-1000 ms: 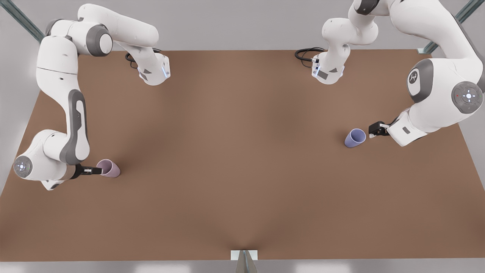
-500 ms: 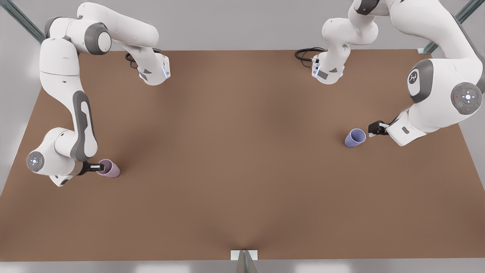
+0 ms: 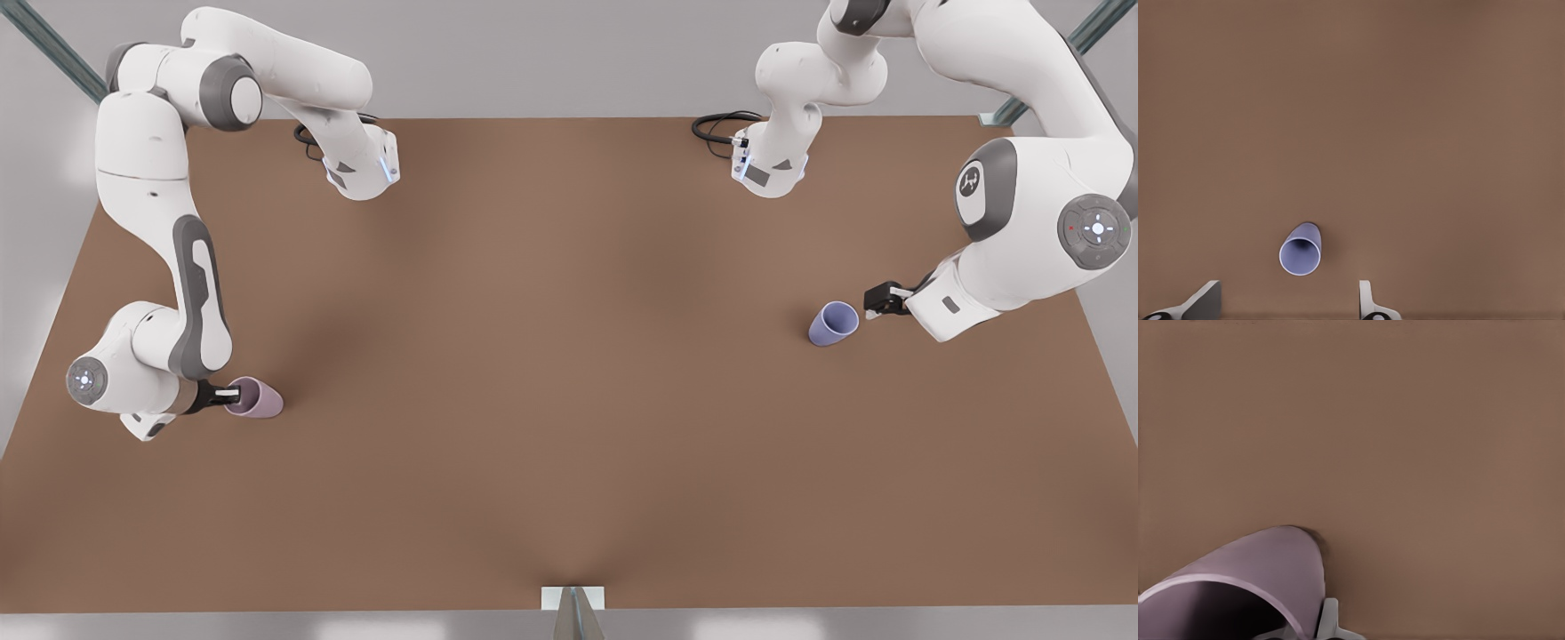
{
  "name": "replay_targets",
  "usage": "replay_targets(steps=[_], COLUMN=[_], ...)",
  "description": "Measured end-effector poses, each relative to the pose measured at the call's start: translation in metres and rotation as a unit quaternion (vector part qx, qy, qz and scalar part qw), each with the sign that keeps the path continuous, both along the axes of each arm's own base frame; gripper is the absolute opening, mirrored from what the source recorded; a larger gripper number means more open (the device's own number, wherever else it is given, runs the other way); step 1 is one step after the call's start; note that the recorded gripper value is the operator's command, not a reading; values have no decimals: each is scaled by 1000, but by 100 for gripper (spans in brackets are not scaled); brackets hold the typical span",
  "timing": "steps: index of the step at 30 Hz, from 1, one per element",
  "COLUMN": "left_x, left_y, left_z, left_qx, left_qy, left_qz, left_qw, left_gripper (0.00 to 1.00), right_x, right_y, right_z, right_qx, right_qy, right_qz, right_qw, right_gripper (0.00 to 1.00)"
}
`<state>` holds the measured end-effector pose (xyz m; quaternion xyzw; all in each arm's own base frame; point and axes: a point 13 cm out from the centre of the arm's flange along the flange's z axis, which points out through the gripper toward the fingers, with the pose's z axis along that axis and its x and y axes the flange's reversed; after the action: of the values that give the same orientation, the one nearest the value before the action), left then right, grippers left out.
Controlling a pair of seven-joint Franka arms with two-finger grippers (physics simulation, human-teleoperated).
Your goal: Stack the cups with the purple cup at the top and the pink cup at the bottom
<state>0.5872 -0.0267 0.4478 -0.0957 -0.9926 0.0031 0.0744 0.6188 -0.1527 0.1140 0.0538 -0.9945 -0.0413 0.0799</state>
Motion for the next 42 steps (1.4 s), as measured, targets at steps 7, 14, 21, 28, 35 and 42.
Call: replay_targets(steps=[7,14,21,28,35,42], left_x=[-3,-8,-9,-16,-86,-104], left_y=[-1,-2,-2,17,45,78], left_z=[8,14,13,-8,-142,-227], left_qx=[-1,-3,-3,-1,-6,-7], left_qy=[-2,0,5,23,105,82], left_qz=[0,-2,-2,17,45,80], left_qw=[1000,1000,1000,1000,993,993], left_gripper=[100,100,100,100,100,100], right_x=[23,57,-3,-7,-21,-30], right_y=[185,472,674,699,698,705], right_z=[97,183,144,79,24,12], right_qx=[3,35,110,92,30,1], right_qy=[-31,-86,-47,-25,-21,-34], right_qz=[103,152,67,-65,-129,-171], right_qw=[994,984,990,993,991,985], right_gripper=[21,21,21,21,21,100])
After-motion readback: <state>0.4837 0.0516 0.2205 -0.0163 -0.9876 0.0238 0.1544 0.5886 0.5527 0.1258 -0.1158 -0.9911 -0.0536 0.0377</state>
